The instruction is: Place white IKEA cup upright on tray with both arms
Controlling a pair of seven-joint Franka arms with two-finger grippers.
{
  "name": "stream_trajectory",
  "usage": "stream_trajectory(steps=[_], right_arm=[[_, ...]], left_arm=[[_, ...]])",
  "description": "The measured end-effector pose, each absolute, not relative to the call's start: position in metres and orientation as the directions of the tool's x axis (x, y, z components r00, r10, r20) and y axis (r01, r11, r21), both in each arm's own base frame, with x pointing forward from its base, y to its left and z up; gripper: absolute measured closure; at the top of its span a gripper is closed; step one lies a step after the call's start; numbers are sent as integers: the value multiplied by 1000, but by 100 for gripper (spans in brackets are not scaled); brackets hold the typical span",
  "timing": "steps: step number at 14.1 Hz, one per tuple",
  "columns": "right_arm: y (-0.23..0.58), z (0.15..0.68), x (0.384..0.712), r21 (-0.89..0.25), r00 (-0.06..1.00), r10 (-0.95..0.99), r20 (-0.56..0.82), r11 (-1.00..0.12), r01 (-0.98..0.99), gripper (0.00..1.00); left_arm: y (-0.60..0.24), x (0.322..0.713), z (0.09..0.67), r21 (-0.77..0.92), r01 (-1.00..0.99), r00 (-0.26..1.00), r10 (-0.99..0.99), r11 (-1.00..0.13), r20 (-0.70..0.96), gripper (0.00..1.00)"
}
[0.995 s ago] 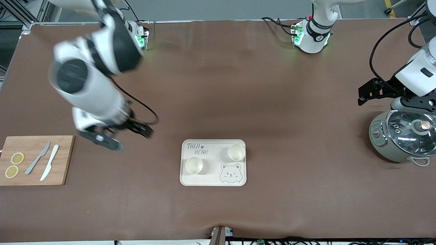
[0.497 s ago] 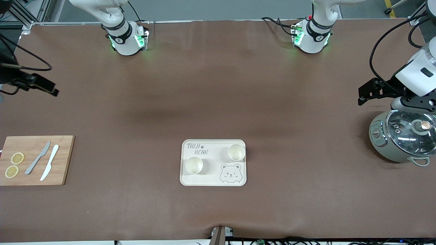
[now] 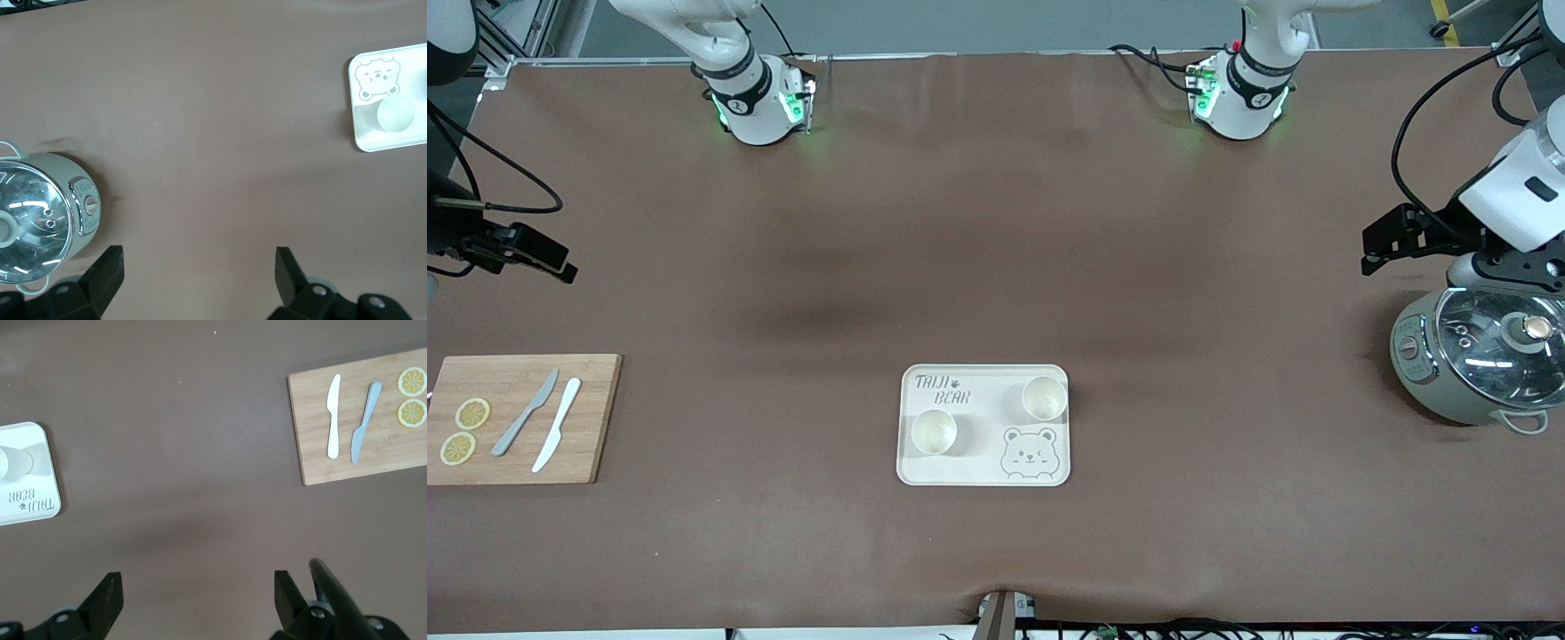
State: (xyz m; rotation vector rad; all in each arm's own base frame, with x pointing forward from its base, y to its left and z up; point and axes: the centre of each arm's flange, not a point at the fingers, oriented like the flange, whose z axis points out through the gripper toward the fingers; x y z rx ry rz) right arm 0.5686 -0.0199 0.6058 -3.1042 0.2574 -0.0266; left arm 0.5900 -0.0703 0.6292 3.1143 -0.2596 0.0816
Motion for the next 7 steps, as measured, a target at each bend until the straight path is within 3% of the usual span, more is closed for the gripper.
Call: stream_trajectory(steps=[7], right_arm=[[-32, 613, 567, 38, 985, -171, 30, -984, -172, 0]], left_arm=[[-70, 590, 629, 11, -166, 985, -165, -986, 53, 0]])
